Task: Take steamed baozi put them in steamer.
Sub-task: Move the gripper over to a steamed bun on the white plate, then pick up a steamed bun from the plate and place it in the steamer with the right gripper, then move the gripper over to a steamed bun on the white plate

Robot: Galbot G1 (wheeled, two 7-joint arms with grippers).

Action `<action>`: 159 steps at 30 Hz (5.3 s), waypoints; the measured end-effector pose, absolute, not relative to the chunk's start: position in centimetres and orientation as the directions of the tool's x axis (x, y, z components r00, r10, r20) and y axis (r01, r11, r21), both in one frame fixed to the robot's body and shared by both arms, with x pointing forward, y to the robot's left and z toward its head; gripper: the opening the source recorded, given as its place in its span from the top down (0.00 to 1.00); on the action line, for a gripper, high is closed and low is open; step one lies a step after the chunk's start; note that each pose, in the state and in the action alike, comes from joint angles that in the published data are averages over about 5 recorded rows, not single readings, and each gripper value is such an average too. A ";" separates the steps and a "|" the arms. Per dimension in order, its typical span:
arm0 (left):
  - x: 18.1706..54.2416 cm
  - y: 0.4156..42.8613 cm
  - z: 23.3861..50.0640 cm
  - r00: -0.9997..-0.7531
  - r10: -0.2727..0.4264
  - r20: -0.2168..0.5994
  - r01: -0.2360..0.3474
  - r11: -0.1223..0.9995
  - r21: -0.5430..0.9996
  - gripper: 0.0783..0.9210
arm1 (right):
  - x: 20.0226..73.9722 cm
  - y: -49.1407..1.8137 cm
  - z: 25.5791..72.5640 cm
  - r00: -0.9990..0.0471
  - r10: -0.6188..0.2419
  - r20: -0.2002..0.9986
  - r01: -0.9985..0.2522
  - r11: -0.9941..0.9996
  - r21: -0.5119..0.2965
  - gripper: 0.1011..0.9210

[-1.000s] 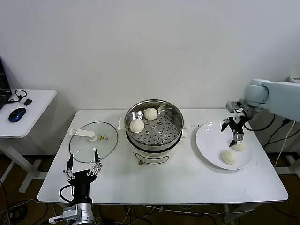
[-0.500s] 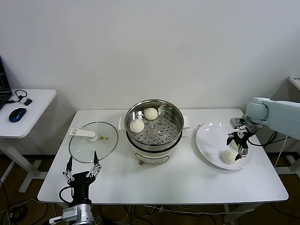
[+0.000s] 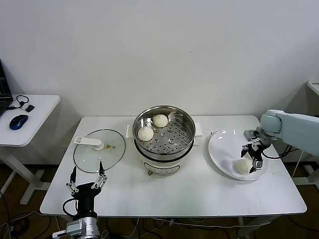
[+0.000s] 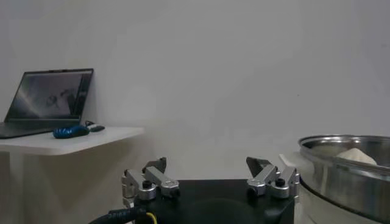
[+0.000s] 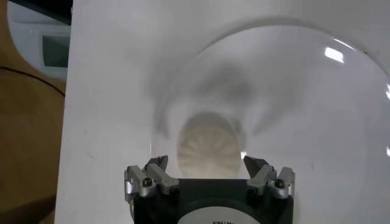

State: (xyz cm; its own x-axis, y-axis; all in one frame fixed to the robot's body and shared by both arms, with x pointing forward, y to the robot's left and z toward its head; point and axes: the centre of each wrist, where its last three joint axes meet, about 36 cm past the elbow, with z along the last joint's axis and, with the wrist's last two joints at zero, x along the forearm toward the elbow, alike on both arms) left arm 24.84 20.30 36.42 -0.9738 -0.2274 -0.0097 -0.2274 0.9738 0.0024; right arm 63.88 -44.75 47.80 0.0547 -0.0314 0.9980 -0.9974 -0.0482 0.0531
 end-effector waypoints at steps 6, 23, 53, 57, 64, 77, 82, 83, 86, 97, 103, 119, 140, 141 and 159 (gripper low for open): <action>24.9 20.4 36.6 -0.973 -0.231 -0.015 -0.231 0.973 0.004 0.12 | 64.0 -44.6 47.2 0.058 -0.028 0.998 -0.997 -0.052 0.056 0.12; 25.1 20.5 36.7 -0.972 -0.234 -0.022 -0.234 0.972 0.003 0.12 | 64.2 -44.3 46.7 0.057 -0.012 0.998 -0.997 -0.055 0.056 0.34; 25.2 20.1 37.5 -0.974 -0.222 -0.036 -0.221 0.975 -0.012 0.12 | 66.6 -36.0 63.1 -0.056 -0.079 0.995 -0.956 -0.283 -0.076 0.51; 25.1 20.1 37.6 -0.974 -0.225 -0.038 -0.224 0.974 -0.013 0.12 | 67.1 -33.2 65.7 -0.080 -0.105 0.991 -0.931 -0.348 -0.112 0.50; 24.9 20.2 37.8 -0.972 -0.233 -0.040 -0.232 0.973 -0.010 0.12 | 67.8 -27.4 69.3 -0.118 -0.150 0.982 -0.860 -0.478 -0.177 0.49; 24.8 20.4 37.8 -0.970 -0.239 -0.042 -0.239 0.971 -0.006 0.12 | 67.5 -17.9 70.9 -0.094 -0.212 0.973 -0.610 -0.760 -0.224 0.48; 24.8 20.5 37.6 -0.970 -0.241 -0.040 -0.241 0.971 -0.004 0.12 | 67.2 -15.2 70.2 -0.066 -0.218 0.974 -0.476 -0.851 -0.223 0.47; 24.8 20.5 37.6 -0.970 -0.241 -0.040 -0.241 0.970 -0.004 0.12 | 67.1 -14.7 70.0 -0.060 -0.218 0.974 -0.452 -0.864 -0.221 0.47; 24.8 20.5 37.6 -0.969 -0.242 -0.040 -0.242 0.970 -0.004 0.12 | 67.1 -13.5 69.4 -0.045 -0.211 0.976 -0.387 -0.897 -0.212 0.46; 25.0 20.6 37.6 -0.968 -0.246 -0.041 -0.246 0.969 -0.008 0.12 | 67.4 -10.4 66.7 -0.010 -0.173 0.985 -0.262 -0.950 -0.170 0.42; 25.0 20.9 37.5 -0.966 -0.253 -0.041 -0.253 0.967 -0.012 0.12 | 68.0 -8.8 65.0 -0.002 -0.151 0.989 -0.224 -0.963 -0.147 0.42; 25.2 21.7 37.7 -0.961 -0.272 -0.041 -0.272 0.962 -0.025 0.12 | 68.6 -5.3 62.6 0.013 -0.101 0.995 -0.165 -0.982 -0.097 0.42; 25.1 21.5 38.0 -0.963 -0.265 -0.044 -0.264 0.964 -0.029 0.12 | 68.9 -5.5 64.7 0.015 -0.095 0.995 -0.179 -0.980 -0.091 0.12; 25.1 21.4 38.1 -0.963 -0.264 -0.044 -0.263 0.964 -0.029 0.12 | 68.9 -5.7 65.1 0.015 -0.091 0.996 -0.184 -0.979 -0.087 0.12; 24.9 20.2 37.9 -0.971 -0.237 -0.035 -0.236 0.971 -0.030 0.12 | 69.5 -19.5 69.7 -0.067 0.013 0.998 -0.641 -0.767 -0.033 0.12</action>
State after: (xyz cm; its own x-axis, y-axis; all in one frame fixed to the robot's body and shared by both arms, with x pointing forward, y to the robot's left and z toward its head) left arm 24.86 20.25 37.87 -0.9709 -0.2368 -0.0351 -0.2358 0.9713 -0.0298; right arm 69.48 -19.48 69.65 -0.0672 0.0134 0.9976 -0.6409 -0.7669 -0.0328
